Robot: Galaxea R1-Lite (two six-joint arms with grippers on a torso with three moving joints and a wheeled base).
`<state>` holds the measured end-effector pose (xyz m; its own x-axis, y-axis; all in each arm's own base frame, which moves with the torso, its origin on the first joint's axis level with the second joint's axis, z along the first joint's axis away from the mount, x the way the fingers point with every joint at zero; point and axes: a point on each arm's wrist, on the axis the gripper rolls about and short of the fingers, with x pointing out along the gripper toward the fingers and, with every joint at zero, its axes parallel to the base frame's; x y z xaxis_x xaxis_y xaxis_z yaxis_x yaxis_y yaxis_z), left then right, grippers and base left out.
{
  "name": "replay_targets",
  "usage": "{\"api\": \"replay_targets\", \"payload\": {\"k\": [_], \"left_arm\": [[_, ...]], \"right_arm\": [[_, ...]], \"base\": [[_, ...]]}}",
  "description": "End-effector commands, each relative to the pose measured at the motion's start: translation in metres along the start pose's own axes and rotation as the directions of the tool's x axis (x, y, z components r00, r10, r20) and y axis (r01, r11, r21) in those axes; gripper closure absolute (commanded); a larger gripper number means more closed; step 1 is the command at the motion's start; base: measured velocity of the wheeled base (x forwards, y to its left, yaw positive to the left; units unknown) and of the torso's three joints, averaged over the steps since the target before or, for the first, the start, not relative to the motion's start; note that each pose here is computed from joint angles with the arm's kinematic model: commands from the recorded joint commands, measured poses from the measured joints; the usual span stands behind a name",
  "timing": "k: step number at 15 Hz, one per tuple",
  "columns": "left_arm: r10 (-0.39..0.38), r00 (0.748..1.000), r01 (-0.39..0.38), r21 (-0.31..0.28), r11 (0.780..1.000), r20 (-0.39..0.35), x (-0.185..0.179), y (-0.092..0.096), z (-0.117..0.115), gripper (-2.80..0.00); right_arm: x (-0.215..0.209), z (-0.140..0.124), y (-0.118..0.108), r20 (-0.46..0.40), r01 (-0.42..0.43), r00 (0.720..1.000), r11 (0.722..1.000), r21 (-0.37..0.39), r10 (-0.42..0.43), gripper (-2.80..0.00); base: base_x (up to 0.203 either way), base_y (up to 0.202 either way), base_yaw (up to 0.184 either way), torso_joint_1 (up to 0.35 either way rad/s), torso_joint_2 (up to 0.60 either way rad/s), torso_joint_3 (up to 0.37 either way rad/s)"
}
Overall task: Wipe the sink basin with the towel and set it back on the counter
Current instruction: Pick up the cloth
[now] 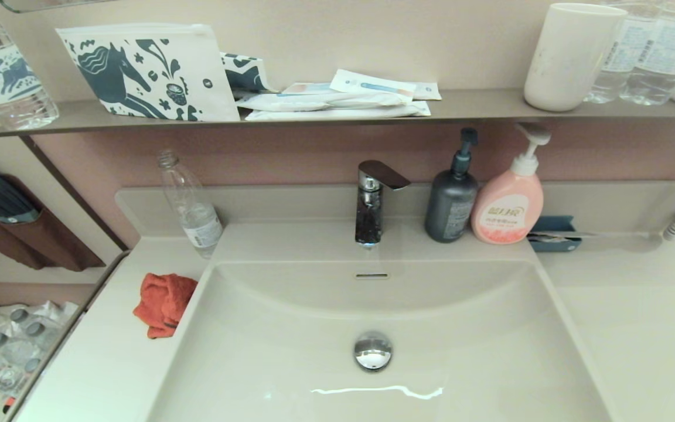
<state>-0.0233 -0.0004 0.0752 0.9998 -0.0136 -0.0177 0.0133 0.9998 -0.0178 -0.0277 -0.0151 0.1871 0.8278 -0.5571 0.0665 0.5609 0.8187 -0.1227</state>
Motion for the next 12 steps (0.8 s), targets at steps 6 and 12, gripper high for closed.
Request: {"api": "replay_targets", "payload": {"k": [6, 12], "left_arm": [[0.000, 1.000, 0.000, -0.001, 1.000, -0.001, 0.000, 0.000, 0.000, 0.00], [0.000, 1.000, 0.000, 0.001, 1.000, -0.001, 0.000, 0.000, 0.000, 0.00]], "right_arm": [[-0.020, -0.030, -0.002, 0.076, -0.106, 0.992, 0.994, 0.007, 0.105, 0.00], [-0.019, -0.073, 0.014, 0.098, -0.436, 0.900, 0.884, 0.171, 0.425, 0.00]], "base": [[0.000, 0.000, 0.000, 0.000, 0.00, 0.000], [0.000, 0.000, 0.000, 0.000, 0.00, 0.000]]}}
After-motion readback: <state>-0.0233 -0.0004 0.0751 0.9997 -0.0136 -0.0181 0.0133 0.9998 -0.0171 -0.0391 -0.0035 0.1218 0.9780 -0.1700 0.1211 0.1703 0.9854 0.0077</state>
